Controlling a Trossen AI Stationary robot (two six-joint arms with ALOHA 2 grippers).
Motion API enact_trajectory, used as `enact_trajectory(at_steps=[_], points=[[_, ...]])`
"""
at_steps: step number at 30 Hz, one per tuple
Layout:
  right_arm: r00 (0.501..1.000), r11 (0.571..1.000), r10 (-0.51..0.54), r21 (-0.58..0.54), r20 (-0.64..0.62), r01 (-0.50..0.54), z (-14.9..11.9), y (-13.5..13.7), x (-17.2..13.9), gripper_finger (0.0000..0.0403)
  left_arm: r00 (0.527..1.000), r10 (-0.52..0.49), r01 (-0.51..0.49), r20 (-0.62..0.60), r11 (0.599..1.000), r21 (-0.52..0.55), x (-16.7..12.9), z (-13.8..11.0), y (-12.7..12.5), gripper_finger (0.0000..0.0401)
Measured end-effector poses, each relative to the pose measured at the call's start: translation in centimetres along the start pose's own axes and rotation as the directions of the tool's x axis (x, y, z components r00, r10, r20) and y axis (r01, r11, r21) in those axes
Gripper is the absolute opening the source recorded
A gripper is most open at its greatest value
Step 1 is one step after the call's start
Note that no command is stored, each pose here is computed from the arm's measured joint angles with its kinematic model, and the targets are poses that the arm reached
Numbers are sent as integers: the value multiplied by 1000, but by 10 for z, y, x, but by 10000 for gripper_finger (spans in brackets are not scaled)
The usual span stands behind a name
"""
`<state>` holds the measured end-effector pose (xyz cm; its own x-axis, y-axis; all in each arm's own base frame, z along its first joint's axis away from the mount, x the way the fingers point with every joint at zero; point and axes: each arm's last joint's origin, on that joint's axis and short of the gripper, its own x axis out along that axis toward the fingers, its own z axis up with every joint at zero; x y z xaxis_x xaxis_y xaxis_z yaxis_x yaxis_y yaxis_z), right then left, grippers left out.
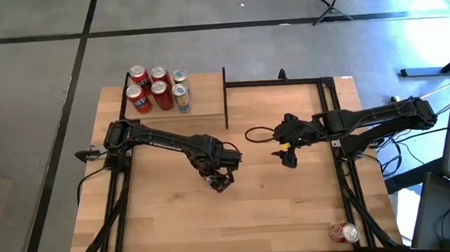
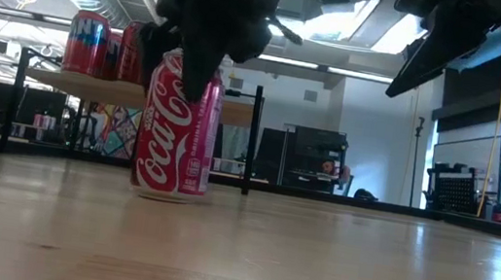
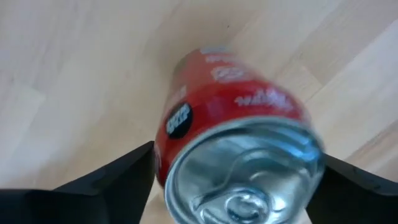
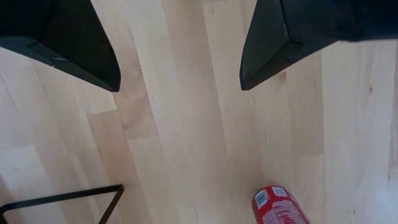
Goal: Place canned beverage on shelf
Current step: Put the left red white soda can on the shelf
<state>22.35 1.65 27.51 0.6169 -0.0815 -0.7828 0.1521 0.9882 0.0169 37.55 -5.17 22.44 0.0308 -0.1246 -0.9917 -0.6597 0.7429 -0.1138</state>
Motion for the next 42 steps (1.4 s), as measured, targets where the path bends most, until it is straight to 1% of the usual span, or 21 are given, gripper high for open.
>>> enact_trajectory(at_steps=[3, 7, 12, 15, 17, 21, 24, 26, 29, 32, 34, 38, 42], points=[[1000, 1000, 0, 0, 0, 0, 0, 0, 0, 319, 1000, -9, 9, 5, 1000, 7, -5, -1, 1, 353], [1000, 1000, 0, 0, 0, 0, 0, 0, 0, 319, 999, -36, 36, 23, 999, 33, -19, -7, 3, 359], [1000, 1000, 3, 18, 12, -3, 1, 0, 0, 319, 990, -109, 103, 94, 992, 69, -56, -28, 6, 360], [999, 996, 10, 85, 47, -14, 5, 1, 0, 319, 978, -123, 107, 171, 989, 101, -79, -48, 8, 360], [996, 993, 30, 112, 79, -39, 9, 2, 1, 319, 964, -134, 101, 232, 984, 147, -95, -64, 10, 360], [982, 986, 89, 126, 169, -111, 20, 7, 7, 319, 924, -163, 79, 345, 966, 246, -122, -101, 13, 360], [961, 979, 134, 119, 243, -167, 30, 17, 16, 319, 884, -175, 39, 434, 951, 306, -133, -130, 18, 360], [941, 979, 145, 94, 305, -181, 38, 25, 25, 319, 865, -185, 27, 467, 945, 325, -134, -148, 25, 360], [900, 976, 167, 61, 402, -208, 49, 41, 42, 319, 851, -186, 26, 491, 949, 316, -125, -173, 38, 360], [856, 970, 188, 42, 482, -238, 58, 54, 63, 319, 846, -224, 89, 485, 954, 286, -111, -194, 51, 360], [827, 967, 201, 25, 524, -252, 62, 61, 79, 319, 835, -270, 142, 479, 947, 287, -103, -205, 57, 360], [812, 964, 196, 44, 549, -263, 60, 70, 114, 319, 805, -341, 210, 485, 929, 305, -88, -220, 63, 360], [810, 958, 196, 68, 552, -278, 61, 75, 138, 319, 810, -352, 206, 468, 920, 334, -81, -227, 65, 360]])
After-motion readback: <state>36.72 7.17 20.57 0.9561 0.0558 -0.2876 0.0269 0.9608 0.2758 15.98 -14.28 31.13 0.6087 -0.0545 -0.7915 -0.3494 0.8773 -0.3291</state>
